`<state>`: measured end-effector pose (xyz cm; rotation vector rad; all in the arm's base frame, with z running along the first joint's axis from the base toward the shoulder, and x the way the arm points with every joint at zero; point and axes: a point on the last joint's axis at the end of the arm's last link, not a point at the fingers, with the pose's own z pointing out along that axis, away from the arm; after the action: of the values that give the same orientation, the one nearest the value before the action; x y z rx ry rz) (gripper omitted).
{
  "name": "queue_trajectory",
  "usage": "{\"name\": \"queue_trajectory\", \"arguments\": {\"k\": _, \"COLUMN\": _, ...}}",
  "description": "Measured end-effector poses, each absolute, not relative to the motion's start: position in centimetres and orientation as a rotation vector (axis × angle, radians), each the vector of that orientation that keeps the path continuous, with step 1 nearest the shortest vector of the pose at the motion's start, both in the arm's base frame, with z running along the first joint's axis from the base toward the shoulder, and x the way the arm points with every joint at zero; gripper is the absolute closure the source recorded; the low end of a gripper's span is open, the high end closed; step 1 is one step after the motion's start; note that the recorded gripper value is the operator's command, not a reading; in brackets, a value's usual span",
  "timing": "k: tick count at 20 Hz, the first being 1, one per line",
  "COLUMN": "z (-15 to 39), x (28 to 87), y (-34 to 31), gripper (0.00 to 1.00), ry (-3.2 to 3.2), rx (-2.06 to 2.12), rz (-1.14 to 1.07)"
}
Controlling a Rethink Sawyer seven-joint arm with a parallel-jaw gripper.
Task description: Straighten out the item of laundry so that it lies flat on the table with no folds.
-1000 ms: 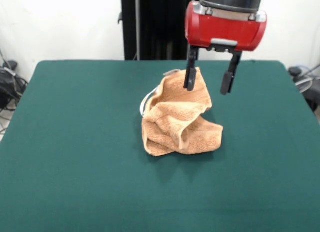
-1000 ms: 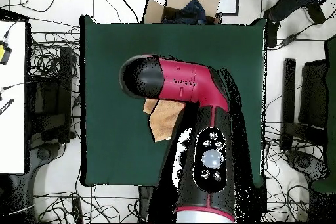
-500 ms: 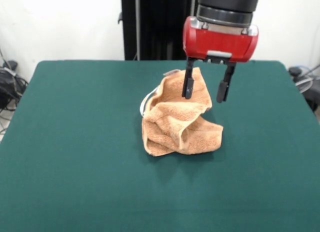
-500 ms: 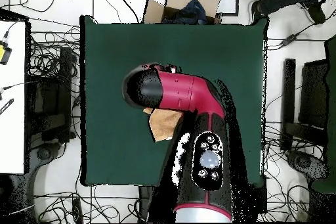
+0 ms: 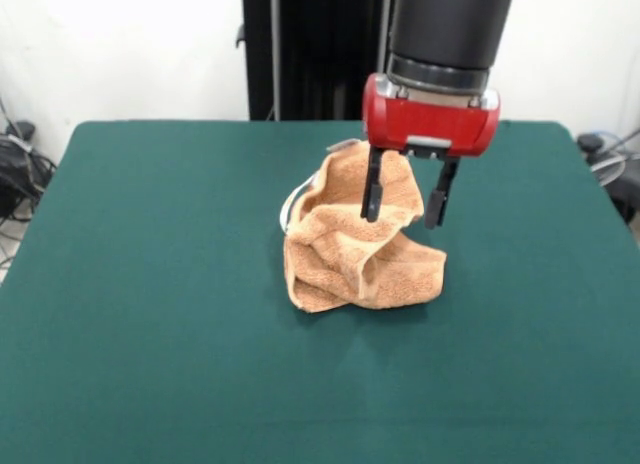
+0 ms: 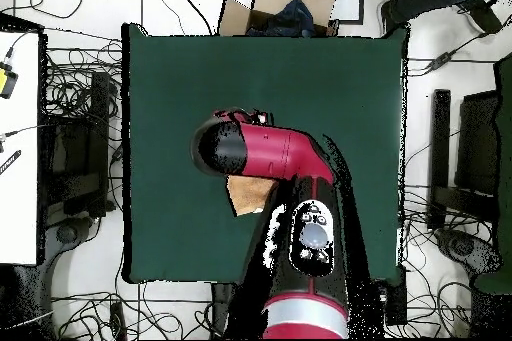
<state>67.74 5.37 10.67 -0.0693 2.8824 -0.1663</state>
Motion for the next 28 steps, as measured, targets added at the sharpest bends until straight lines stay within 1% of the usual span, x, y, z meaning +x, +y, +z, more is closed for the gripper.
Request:
{"name": "queue_trajectory", "arguments": {"k": 16, "z": 4.2, "x": 65.0, "y": 5.1, "gripper": 0.0, "ry": 2.939, "rx": -0.074, "rz": -0.177}}
{"name": "queue_trajectory", "arguments": {"k": 28, "z": 2.3, "x": 62.5, "y": 3.1, "gripper": 0.0, "ry": 2.974, "rx": -0.062, "rz": -0.259}}
